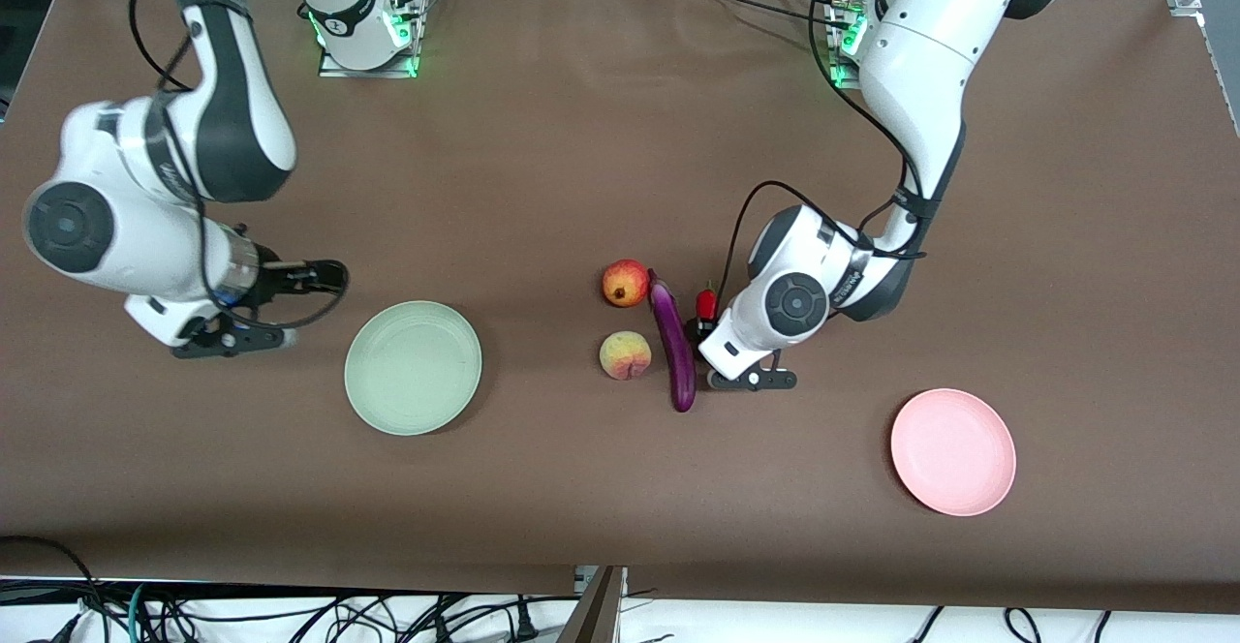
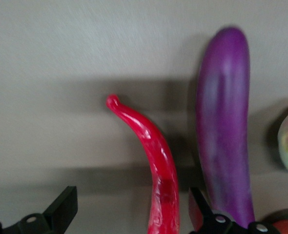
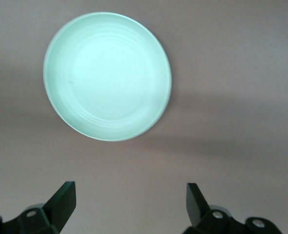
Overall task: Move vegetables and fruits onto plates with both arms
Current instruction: 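Reach the left gripper to the red chili while the right gripper reaches the apple, then grasp the chili with the left gripper while the right gripper grasps the apple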
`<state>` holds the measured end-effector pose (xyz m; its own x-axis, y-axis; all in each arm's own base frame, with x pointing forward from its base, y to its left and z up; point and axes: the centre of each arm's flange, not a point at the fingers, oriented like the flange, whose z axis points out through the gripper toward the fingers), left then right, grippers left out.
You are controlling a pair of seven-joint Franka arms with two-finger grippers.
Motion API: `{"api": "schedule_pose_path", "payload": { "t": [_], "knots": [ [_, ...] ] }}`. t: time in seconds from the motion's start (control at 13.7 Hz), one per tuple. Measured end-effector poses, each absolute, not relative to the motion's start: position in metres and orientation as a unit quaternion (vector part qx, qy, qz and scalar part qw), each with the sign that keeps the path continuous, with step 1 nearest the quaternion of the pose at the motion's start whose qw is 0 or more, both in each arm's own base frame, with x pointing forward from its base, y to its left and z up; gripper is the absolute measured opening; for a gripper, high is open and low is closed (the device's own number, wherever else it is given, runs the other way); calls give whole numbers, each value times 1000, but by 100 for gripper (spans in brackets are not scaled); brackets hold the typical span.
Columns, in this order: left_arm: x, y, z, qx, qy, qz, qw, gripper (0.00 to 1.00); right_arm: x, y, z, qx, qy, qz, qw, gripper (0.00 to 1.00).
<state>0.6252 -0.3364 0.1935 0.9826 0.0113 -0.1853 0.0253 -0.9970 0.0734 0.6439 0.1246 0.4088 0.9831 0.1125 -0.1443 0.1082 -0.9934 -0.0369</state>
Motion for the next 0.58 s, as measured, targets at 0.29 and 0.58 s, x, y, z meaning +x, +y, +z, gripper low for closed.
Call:
{"api": "schedule_pose_path", "payload": {
  "t": [0.29, 0.58],
  "knots": [
    [606, -358, 185, 994, -1, -103, 30, 100, 643, 162, 421, -995, 58, 64, 57, 100],
    [597, -357, 172, 994, 4, -111, 24, 88, 639, 209, 436, -979, 178, 51, 88, 100]
  ]
}}
